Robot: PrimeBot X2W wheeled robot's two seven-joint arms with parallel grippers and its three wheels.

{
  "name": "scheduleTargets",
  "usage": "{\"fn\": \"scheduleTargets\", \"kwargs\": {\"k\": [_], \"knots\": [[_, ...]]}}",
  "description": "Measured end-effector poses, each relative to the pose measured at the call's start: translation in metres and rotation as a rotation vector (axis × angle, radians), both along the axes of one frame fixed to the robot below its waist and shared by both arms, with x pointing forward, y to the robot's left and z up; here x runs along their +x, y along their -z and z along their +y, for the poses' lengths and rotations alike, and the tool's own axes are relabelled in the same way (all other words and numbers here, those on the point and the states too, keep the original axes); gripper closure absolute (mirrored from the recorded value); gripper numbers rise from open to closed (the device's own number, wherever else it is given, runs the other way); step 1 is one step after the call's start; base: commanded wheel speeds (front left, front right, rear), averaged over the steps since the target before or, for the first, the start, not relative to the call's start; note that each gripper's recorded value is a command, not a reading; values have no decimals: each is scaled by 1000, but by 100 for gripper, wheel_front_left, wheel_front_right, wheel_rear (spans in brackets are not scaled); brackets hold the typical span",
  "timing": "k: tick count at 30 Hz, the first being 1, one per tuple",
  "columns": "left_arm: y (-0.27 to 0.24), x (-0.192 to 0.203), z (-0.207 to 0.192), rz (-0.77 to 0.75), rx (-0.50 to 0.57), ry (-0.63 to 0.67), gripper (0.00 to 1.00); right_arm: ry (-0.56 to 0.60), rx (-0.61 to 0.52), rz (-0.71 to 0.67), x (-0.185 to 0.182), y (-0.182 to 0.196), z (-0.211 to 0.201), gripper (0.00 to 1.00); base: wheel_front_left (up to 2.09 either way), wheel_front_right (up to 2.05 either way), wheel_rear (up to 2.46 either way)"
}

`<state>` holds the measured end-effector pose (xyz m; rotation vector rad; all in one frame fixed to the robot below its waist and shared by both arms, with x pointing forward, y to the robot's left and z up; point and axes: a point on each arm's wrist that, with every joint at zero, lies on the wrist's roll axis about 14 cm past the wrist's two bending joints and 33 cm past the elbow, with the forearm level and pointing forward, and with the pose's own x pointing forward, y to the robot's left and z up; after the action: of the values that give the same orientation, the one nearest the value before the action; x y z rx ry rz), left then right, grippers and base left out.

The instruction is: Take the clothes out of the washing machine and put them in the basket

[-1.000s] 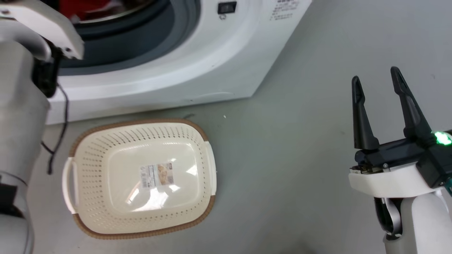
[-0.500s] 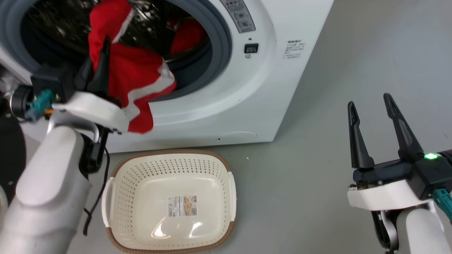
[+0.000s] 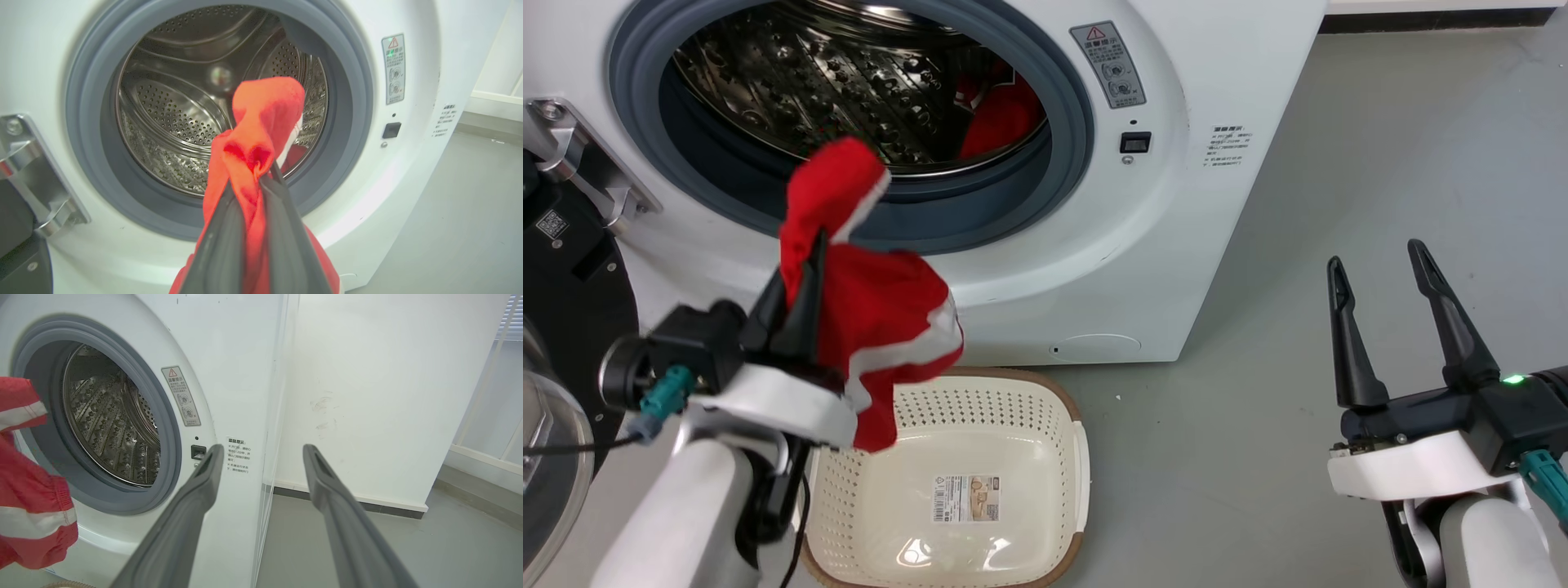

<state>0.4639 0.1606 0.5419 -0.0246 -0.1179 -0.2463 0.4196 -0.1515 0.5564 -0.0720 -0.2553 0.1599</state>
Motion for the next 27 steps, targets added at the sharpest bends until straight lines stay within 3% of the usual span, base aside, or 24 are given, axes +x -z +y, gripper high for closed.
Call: {"fn": "scheduleTargets", "kwargs": {"k": [6, 7, 11, 21, 27], "knots": [[45, -15, -3, 137, 4, 14, 100, -1, 4, 20, 4, 8, 0, 0, 0, 0, 0], [80, -21, -4, 236, 24, 28, 100, -2, 4, 37, 8, 15, 1, 0, 0, 0, 0], [129, -26, -5, 373, 41, 38, 100, -2, -4, 45, 17, 20, 1, 0, 0, 0, 0], [233, -13, -6, 642, 95, 61, 100, 36, -21, 95, 42, 48, -14, 0, 0, 0, 0], [306, -1, -16, 817, 143, 98, 100, 94, -48, 178, 55, 88, -36, 0, 0, 0, 0]]}}
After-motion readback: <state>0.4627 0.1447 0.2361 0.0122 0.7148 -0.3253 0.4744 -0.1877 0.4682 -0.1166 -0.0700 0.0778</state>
